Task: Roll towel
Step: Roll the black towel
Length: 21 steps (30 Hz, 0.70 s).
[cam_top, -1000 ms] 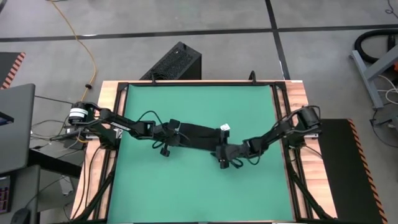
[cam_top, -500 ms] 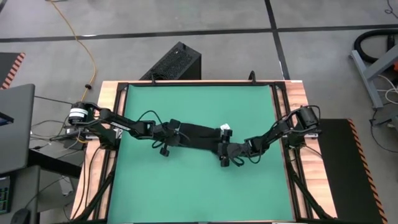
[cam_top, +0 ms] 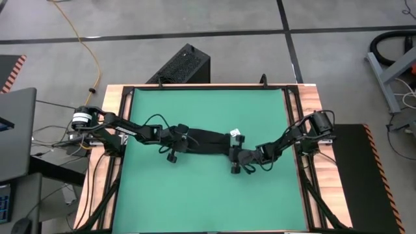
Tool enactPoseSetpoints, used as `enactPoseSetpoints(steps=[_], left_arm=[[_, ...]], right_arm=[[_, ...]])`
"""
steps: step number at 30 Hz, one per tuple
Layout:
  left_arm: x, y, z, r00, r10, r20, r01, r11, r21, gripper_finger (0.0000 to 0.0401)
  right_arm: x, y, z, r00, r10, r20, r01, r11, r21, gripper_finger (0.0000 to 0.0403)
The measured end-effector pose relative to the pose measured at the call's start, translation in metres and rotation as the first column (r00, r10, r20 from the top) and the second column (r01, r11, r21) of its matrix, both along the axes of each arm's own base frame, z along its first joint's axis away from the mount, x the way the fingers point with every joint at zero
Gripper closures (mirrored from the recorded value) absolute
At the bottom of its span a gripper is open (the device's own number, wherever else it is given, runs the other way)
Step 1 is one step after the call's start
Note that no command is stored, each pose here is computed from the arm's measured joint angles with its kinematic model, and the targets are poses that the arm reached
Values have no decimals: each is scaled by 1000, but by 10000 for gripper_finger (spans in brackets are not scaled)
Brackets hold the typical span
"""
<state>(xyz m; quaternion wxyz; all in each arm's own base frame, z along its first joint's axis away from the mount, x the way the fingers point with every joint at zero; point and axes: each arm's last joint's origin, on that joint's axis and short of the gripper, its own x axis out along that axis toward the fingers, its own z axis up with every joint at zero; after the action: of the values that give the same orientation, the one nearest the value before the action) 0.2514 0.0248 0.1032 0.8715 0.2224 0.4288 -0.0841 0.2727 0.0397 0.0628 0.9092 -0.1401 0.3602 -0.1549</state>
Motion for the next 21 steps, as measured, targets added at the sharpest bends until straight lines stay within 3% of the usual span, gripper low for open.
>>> enactPoseSetpoints(steps=[5,9,14,17,21], left_arm=[[0,0,0,1000,7,1,-7,1000,-15,401],[0,-1,0,1000,7,4,-7,999,-42,401],[1,-2,0,1000,4,12,-3,996,-87,401],[1,-3,1,1000,-10,17,13,991,-136,401],[0,-6,0,1000,-28,15,30,973,-229,401]], right_arm=[[-2,5,0,1000,-13,12,13,1000,2,376],[-3,12,5,999,-5,33,3,999,51,376],[-5,15,23,997,3,77,-19,978,209,376],[-8,13,37,996,-15,87,-12,952,304,376],[-11,-1,49,991,-109,78,61,884,463,376]])
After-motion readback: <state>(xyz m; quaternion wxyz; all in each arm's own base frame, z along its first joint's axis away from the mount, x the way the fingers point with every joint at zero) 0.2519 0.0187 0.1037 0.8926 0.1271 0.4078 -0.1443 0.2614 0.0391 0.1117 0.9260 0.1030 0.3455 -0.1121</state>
